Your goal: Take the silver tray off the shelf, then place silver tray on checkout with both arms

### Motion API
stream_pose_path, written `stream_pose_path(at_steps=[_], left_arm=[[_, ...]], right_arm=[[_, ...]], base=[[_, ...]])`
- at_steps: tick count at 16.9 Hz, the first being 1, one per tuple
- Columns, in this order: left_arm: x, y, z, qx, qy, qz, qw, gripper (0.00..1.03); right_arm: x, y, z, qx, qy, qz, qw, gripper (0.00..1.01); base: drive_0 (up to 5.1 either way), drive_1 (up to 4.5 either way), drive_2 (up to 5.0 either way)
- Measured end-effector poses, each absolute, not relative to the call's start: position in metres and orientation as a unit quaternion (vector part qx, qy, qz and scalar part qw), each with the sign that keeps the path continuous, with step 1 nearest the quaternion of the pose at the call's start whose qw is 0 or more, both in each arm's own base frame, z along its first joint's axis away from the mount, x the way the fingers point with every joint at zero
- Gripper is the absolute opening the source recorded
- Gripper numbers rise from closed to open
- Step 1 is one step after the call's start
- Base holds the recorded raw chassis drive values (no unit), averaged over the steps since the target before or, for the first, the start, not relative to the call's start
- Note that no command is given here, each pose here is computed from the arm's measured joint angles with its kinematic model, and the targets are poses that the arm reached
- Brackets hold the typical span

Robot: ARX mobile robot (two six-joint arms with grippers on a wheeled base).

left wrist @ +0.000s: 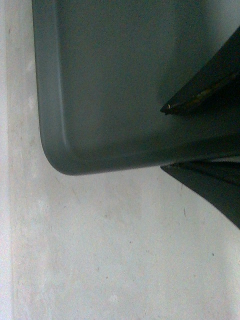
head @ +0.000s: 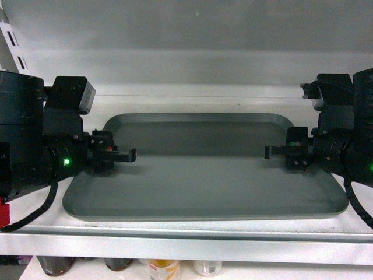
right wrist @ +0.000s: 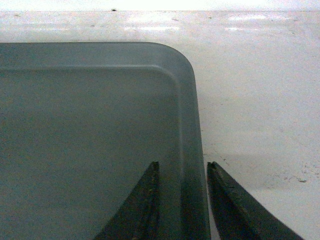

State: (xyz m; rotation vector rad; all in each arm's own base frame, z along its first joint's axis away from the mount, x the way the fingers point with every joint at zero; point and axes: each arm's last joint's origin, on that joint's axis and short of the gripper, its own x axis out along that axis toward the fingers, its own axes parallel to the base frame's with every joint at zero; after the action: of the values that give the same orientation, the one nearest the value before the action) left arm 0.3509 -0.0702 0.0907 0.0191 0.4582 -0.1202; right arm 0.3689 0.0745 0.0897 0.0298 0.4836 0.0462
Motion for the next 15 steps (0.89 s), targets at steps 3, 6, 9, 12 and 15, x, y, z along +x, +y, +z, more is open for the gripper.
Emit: stream_pose_path(at_steps=[3, 6, 9, 12, 15], left_arm=[[0.350, -0.069, 0.092, -0.020, 0.226, -0.047, 0.973, 0.04], [0.347, -0.071, 0.095, -0.025, 0.232, -0.047, 0.971, 0.04], [0.343, -0.072, 0.102, -0.021, 0.241, -0.047, 0.969, 0.04], [0.339, -0.071, 0.127, -0.017, 0.226, -0.050, 0.973, 0.04], [0.335, -0.069, 0.151, -0.021, 0.203, -0.049, 0.978, 0.04]], right_arm=[[0.367, 0.074, 0.090, 0.019, 0.239, 0.020, 0.971, 0.03], [0.365, 0.073, 0.093, 0.022, 0.240, 0.018, 0.970, 0.03], [0.360, 0.072, 0.100, 0.021, 0.249, 0.014, 0.968, 0.03], [0.351, 0.071, 0.122, 0.027, 0.241, 0.011, 0.970, 0.03], [0.345, 0.071, 0.148, 0.032, 0.214, 0.009, 0.976, 0.03]], base=[[0.0, 0.00, 0.0], [0.0, 0.00, 0.0], [0.0, 0.00, 0.0], [0.0, 0.00, 0.0], [0.0, 0.00, 0.0]])
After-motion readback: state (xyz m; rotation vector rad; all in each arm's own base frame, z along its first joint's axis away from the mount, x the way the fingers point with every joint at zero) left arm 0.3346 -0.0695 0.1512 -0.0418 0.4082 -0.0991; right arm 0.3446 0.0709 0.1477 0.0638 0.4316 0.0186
